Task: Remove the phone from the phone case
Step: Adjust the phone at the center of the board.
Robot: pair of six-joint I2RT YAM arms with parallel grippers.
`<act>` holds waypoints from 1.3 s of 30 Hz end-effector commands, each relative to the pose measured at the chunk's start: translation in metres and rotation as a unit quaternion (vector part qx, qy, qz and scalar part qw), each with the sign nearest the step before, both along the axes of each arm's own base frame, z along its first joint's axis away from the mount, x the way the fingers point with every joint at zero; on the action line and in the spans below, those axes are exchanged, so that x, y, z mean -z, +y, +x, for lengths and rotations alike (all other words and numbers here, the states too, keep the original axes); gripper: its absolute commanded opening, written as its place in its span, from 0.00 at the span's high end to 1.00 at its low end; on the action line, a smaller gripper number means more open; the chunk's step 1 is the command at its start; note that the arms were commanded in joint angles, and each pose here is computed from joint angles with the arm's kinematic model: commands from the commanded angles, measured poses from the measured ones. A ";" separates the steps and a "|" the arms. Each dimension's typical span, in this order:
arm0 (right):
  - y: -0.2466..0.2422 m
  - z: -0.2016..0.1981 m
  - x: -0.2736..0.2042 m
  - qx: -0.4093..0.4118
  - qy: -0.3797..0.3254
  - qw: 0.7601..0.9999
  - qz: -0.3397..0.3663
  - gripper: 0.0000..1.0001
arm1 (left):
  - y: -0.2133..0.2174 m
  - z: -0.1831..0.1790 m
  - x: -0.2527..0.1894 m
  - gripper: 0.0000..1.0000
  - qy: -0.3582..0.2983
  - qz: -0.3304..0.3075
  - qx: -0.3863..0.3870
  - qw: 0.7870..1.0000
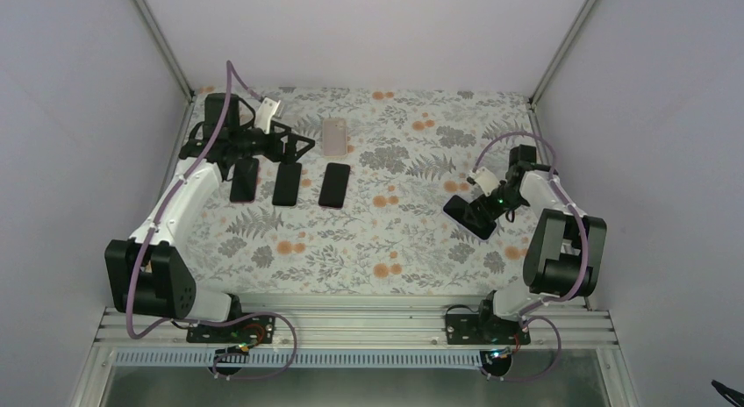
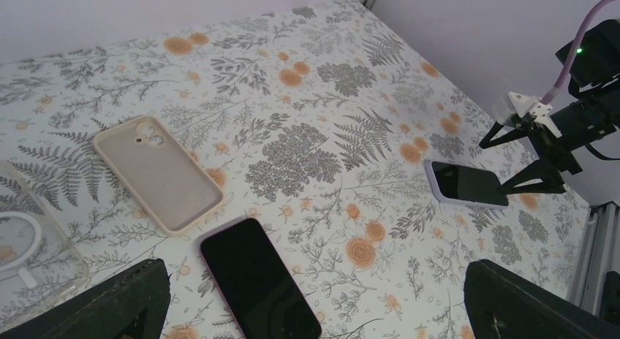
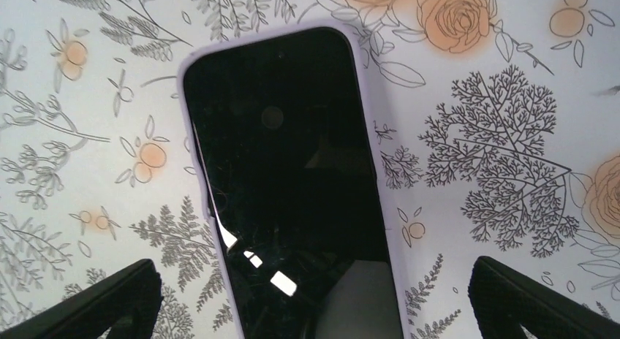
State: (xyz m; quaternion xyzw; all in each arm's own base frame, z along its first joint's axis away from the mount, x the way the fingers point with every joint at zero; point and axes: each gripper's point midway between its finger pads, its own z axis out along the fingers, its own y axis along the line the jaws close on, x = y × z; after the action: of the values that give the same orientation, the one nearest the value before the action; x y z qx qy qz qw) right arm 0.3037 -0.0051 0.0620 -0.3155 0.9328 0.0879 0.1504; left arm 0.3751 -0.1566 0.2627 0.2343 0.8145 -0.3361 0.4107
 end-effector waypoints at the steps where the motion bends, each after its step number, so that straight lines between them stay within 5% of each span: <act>1: -0.006 -0.003 0.010 -0.021 0.013 0.999 -0.037 0.01 | -0.001 -0.002 -0.023 0.00 -0.036 -0.014 0.007 0.999; 23: -0.001 -0.031 0.062 -0.060 0.087 0.990 -0.090 0.01 | -0.002 -0.014 -0.042 0.00 -0.055 -0.028 0.009 0.998; 34: 0.001 -0.045 0.075 -0.054 0.142 0.985 -0.085 0.26 | 0.007 -0.014 -0.054 0.00 -0.072 -0.024 -0.029 0.997; 39: 0.006 -0.021 0.051 -0.035 0.104 0.991 -0.076 0.40 | 0.019 -0.011 -0.056 0.00 -0.086 -0.013 -0.074 0.993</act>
State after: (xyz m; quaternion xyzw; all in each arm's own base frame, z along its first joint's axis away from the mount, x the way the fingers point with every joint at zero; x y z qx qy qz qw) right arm 0.2936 -0.0110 0.0131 -0.3623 0.9306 0.0203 0.0490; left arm 0.3610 -0.1501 0.3091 0.2190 0.7893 -0.3250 0.4727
